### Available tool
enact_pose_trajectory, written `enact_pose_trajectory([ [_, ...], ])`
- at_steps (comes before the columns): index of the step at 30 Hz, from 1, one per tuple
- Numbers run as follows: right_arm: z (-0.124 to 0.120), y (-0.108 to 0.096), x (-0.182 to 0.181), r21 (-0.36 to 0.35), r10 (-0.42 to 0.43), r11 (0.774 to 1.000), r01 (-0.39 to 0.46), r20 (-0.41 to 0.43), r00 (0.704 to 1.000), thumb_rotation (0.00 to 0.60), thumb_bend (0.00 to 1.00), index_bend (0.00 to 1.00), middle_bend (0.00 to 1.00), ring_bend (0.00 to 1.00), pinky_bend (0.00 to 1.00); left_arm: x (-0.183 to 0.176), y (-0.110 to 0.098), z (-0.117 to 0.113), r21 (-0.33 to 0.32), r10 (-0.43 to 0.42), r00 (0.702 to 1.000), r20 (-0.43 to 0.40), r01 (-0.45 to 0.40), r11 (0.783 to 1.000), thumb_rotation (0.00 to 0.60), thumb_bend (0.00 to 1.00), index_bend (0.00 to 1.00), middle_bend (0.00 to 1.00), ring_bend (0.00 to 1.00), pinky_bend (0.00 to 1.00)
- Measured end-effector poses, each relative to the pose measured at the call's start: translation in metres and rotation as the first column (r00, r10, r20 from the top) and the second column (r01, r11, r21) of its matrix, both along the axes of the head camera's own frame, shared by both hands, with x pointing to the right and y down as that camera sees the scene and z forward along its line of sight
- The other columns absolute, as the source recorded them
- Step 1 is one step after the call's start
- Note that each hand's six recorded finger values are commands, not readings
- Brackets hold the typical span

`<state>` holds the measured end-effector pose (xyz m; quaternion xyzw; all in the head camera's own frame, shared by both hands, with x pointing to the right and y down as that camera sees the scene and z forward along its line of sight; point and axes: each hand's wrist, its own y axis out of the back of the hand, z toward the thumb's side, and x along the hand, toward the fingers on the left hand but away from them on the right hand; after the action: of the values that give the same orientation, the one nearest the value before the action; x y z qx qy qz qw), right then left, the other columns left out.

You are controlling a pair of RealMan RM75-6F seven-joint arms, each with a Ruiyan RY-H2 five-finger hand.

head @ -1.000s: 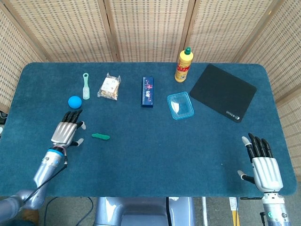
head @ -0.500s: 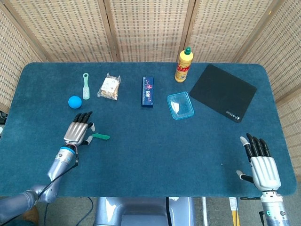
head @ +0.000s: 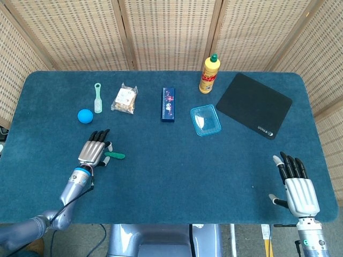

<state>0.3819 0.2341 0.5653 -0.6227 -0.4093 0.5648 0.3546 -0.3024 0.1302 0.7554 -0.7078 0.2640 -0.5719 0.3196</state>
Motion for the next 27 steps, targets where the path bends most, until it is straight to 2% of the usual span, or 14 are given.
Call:
enact_pose_trajectory([
  [21,-0.0007,0.0012,-0.0015,0.001,-0.007,1.0,0.007,0.007,1.0,0.6,0.0,0.0,0.0,0.0,0.0,0.0057,0.0024,0.0036,-0.01,-0.01,1.0,-0.001,0.01,1.0,0.6,0.44,0.57,0.0,0.0,0.0],
  [27,-0.0016,0.0015,-0.0014,0.003,-0.007,1.0,0.007,0.01,1.0,0.6,0.0,0.0,0.0,0.0,0.0,0.0057,0.0026,0.004,-0.014,-0.019,1.0,0.001,0.019,1.0,0.6,0.49,0.66,0.0,0.0,0.0],
])
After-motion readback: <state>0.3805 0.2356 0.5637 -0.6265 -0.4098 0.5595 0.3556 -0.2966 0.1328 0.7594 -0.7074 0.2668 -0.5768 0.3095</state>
